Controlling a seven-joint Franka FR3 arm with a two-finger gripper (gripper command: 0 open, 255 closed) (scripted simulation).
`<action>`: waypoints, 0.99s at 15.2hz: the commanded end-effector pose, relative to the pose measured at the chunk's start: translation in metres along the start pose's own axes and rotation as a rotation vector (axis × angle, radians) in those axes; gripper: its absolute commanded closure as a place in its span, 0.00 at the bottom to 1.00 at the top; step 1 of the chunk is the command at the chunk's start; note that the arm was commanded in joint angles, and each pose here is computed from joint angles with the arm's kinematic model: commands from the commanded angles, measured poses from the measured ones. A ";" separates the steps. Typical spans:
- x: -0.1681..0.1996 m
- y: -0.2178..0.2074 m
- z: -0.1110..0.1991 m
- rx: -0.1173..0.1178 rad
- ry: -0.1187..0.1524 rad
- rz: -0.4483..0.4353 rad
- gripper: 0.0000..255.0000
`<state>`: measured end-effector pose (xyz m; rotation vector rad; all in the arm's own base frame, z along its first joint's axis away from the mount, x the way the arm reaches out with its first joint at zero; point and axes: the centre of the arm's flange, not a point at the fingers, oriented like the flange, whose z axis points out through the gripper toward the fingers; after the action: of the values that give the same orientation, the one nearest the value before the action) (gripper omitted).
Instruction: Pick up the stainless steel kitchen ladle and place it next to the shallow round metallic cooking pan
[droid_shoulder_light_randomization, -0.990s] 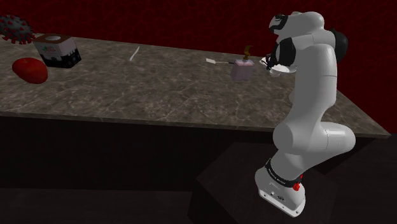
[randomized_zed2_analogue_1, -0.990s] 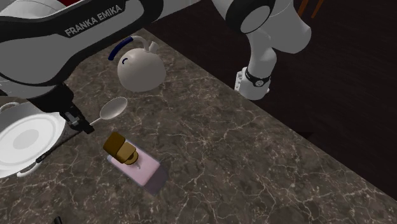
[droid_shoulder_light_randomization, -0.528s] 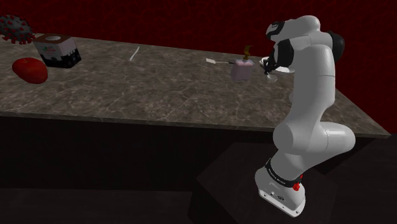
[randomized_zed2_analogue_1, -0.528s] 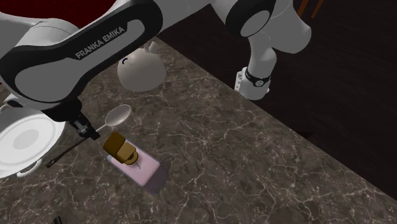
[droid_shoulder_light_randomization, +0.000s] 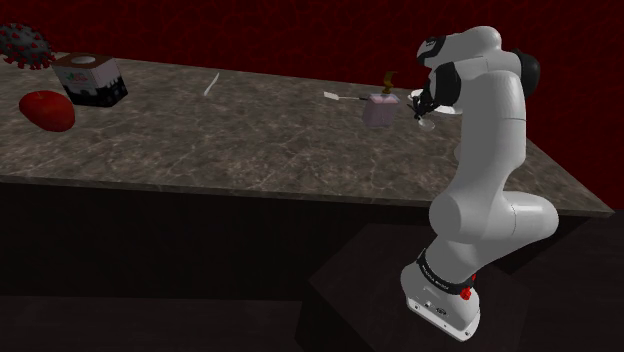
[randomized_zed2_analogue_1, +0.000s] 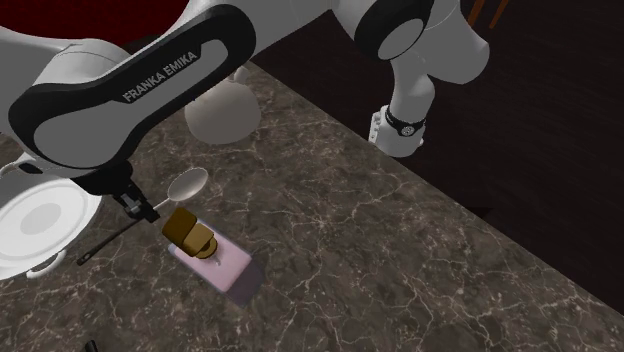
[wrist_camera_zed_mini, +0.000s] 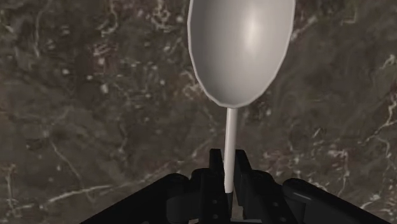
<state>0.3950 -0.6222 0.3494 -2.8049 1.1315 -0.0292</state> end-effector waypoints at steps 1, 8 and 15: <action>0.000 0.000 0.000 0.000 0.000 0.000 1.00; 0.000 0.000 -0.013 0.000 0.000 0.000 0.00; 0.000 0.000 -0.050 0.000 0.000 0.000 0.00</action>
<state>0.3920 -0.6276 0.3985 -2.8052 1.1316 -0.0298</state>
